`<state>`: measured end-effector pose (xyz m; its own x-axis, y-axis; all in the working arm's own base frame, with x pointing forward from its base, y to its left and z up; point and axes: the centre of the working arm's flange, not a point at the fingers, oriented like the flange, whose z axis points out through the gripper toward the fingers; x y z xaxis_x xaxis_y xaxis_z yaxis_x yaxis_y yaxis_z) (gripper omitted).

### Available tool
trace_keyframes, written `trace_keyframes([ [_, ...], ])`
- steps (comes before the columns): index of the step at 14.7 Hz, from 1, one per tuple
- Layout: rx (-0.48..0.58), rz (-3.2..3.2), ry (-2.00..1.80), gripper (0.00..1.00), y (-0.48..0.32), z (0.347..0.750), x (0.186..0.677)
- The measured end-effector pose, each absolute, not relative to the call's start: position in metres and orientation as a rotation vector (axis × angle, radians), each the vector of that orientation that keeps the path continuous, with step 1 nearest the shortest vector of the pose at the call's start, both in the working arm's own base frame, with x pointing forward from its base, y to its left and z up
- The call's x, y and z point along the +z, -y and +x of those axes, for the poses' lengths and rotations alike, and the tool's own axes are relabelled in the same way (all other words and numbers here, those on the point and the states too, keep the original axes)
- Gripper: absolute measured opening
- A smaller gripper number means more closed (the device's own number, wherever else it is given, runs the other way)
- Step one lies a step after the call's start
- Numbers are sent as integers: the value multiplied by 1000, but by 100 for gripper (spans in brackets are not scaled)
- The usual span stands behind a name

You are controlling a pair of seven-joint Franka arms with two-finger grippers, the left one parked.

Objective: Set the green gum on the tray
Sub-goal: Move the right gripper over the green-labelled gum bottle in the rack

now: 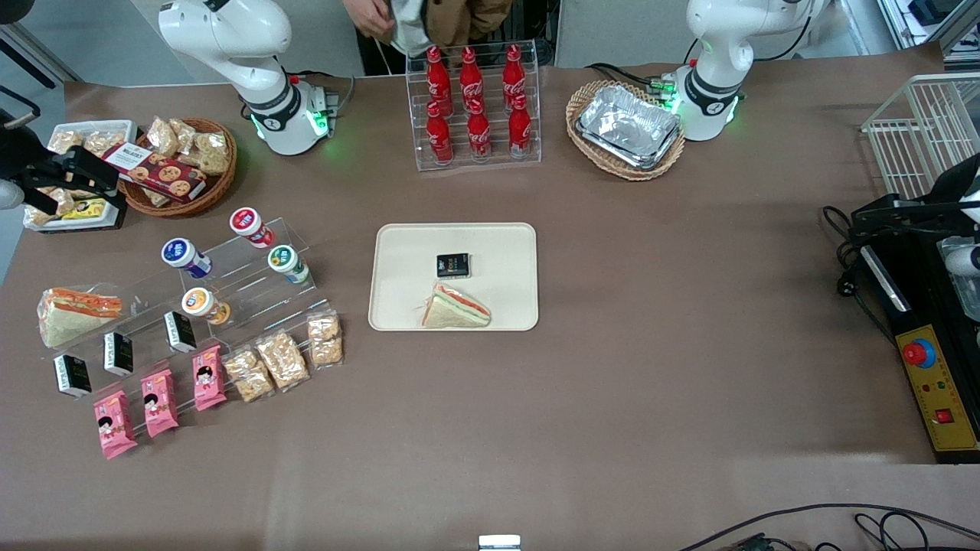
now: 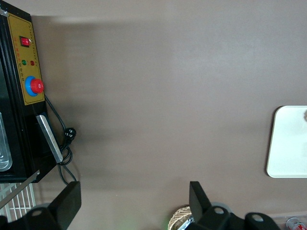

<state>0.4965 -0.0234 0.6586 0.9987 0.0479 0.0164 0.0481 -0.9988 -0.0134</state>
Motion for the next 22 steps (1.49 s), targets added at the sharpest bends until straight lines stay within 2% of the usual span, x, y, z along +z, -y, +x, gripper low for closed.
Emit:
trace_keyframes([
  [7,-15,-3126,81,100,23,499,655],
  [12,9,-3088,430,100,-12,504,647],
  [15,40,-3058,488,100,-22,503,638],
  [17,80,-3049,504,100,-29,502,619],
  [22,53,-3069,499,100,-68,479,539],
])
